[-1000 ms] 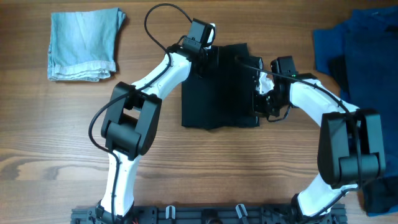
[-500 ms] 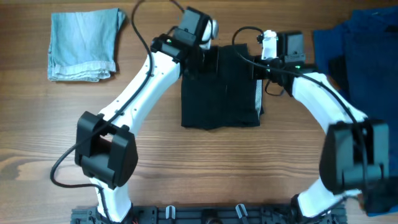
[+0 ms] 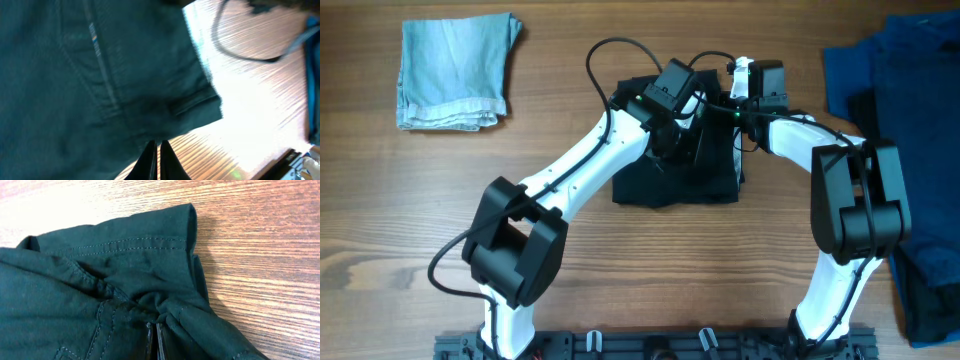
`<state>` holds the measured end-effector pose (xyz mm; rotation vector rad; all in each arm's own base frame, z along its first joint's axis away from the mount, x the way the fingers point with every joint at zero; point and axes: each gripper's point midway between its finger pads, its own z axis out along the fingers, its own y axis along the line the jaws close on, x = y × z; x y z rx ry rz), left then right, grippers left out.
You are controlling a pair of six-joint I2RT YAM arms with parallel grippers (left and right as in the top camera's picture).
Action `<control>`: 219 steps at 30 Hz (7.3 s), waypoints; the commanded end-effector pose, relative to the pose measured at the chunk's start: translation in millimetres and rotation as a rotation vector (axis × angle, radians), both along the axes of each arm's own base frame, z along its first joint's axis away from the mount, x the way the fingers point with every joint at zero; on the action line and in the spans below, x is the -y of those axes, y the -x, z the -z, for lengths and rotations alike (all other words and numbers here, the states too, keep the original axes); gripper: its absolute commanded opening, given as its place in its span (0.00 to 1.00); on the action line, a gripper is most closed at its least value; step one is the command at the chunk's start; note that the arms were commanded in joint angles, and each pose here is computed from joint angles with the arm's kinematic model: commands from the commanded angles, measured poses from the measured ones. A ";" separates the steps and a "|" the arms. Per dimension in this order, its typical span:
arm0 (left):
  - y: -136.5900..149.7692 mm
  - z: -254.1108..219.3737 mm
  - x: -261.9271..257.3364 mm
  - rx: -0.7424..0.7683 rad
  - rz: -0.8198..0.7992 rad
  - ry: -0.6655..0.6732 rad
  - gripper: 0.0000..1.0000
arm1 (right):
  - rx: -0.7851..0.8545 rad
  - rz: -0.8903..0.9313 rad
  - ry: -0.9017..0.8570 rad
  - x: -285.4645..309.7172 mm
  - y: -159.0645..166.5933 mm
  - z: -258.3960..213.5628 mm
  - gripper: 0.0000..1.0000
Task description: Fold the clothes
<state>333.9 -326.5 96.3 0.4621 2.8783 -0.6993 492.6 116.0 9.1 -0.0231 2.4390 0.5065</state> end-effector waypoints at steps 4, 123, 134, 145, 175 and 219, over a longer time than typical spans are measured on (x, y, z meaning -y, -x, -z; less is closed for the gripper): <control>7.7 35.4 -35.3 -0.141 -0.162 -0.079 0.04 | -0.071 0.151 -0.041 9.6 -2.1 21.3 0.04; -24.5 48.0 -30.6 0.026 -0.452 0.119 0.04 | 0.230 0.441 -0.095 165.0 39.8 -213.1 1.00; 31.6 116.9 -91.1 -0.235 -0.424 -0.202 0.04 | 0.230 0.441 -0.096 165.0 39.8 -213.1 1.00; -104.2 45.7 -277.3 0.322 -0.614 -0.766 0.15 | 0.230 0.441 -0.095 165.0 39.8 -213.1 1.00; -83.7 81.6 -270.4 -0.271 -0.388 -0.340 0.92 | 0.230 0.441 -0.095 165.0 39.8 -213.1 1.00; -178.4 -45.8 -335.7 0.328 -0.593 -0.583 0.04 | 0.230 0.441 -0.095 165.0 39.9 -212.9 1.00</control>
